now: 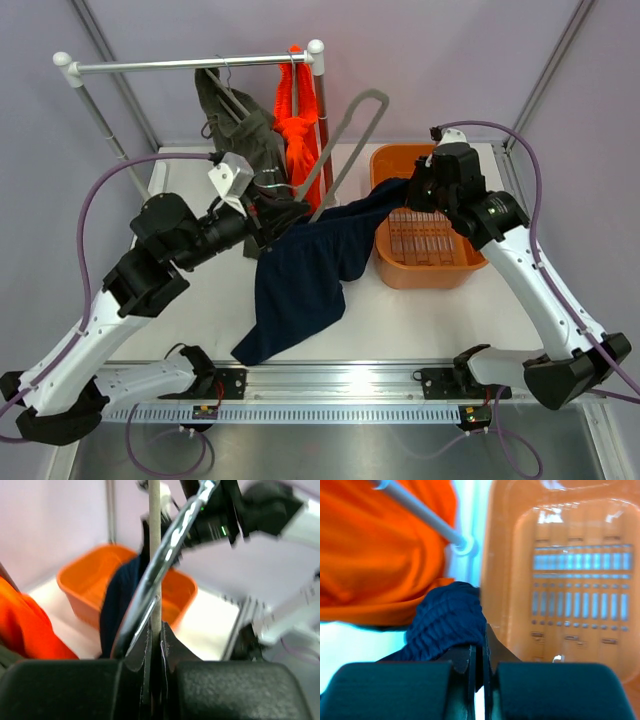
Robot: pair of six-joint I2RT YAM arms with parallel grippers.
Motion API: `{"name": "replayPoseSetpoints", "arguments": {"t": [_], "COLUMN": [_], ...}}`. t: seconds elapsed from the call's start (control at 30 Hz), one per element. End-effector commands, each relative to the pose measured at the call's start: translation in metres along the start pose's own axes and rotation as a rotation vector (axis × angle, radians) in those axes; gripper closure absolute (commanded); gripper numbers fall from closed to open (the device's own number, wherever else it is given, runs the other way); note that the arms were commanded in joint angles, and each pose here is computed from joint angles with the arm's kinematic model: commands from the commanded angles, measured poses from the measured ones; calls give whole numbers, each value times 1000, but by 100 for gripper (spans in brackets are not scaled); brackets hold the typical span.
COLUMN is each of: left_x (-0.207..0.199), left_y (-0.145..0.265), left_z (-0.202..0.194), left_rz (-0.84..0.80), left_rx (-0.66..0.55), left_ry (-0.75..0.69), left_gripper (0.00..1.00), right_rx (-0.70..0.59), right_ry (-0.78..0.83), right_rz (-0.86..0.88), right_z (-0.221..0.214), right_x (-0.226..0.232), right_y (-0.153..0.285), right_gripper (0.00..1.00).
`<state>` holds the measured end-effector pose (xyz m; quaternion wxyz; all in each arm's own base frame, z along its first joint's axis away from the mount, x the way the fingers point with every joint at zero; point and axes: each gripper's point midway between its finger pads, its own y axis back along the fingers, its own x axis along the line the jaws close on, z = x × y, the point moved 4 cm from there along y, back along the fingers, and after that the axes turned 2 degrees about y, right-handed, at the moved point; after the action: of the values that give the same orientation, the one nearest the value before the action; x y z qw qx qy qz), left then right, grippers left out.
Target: Remove the shorts from the hanger
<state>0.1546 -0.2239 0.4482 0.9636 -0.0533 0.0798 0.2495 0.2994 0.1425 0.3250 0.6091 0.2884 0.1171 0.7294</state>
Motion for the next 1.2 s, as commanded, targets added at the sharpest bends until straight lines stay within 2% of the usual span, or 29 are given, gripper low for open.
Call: {"name": "replayPoseSetpoints", "arguments": {"t": [0.0,0.03,0.13,0.2,0.23,0.3,0.33,0.4,0.47,0.5,0.53,0.6,0.63,0.67,0.7,0.8,0.83,0.87,0.9,0.93,1.03,1.17], "left_x": [-1,-3,2,13,11,22,20,26,26,25,25,24,26,26,25,30,29,30,33,32,38,44], "left_y": [0,-1,0,-7,-1,-8,-1,-14,-16,-15,-11,-1,1,5,12,15,23,24,20,29,25,19], "left_z": [71,90,123,136,156,166,184,193,214,220,225,237,237,239,238,224,222,217,206,203,183,165], "left_rz": [32,22,70,132,140,206,208,244,261,269,273,299,313,320,324,353,361,364,368,372,382,398], "left_rx": [-342,-444,-614,-669,-747,-804,-884,-902,-922,-937,-956,-984,-960,-959,-957,-912,-907,-893,-861,-863,-812,-760], "left_ry": [-12,-27,-30,-29,-35,-40,-49,-76,-93,-97,-100,-110,-115,-119,-124,-132,-132,-134,-137,-137,-135,-135], "left_gripper": [100,100,100,100,100,100,100,100,100,100,100,100,100,100,100,100,100,100,100,100,100,100], "right_rx": [-139,-138,-119,-100,-86,-67,-53,-39,-139,-132,-232,-303,-441,-493,-621,-835,-921,-985,-990,-1144,-1284,-1359], "right_ry": [-11,1,74,103,118,137,158,187,171,174,164,163,128,111,63,-5,-18,-33,-23,-82,-157,-129], "right_rz": [89,141,262,334,420,512,576,579,492,487,436,344,326,305,255,120,-8,-66,-160,-176,-249,-340], "right_z": [29,33,29,26,23,20,17,15,41,40,70,101,141,158,191,230,248,256,247,265,275,293], "right_x": [12,23,67,87,104,120,132,139,130,131,124,121,111,108,97,72,65,56,42,34,9,0], "right_y": [27,36,61,73,86,98,111,114,124,121,138,138,175,183,203,235,230,238,232,258,292,304], "right_gripper": [100,100,100,100,100,100,100,100,100,100,100,100,100,100,100,100,100,100,100,100,100,100]}}
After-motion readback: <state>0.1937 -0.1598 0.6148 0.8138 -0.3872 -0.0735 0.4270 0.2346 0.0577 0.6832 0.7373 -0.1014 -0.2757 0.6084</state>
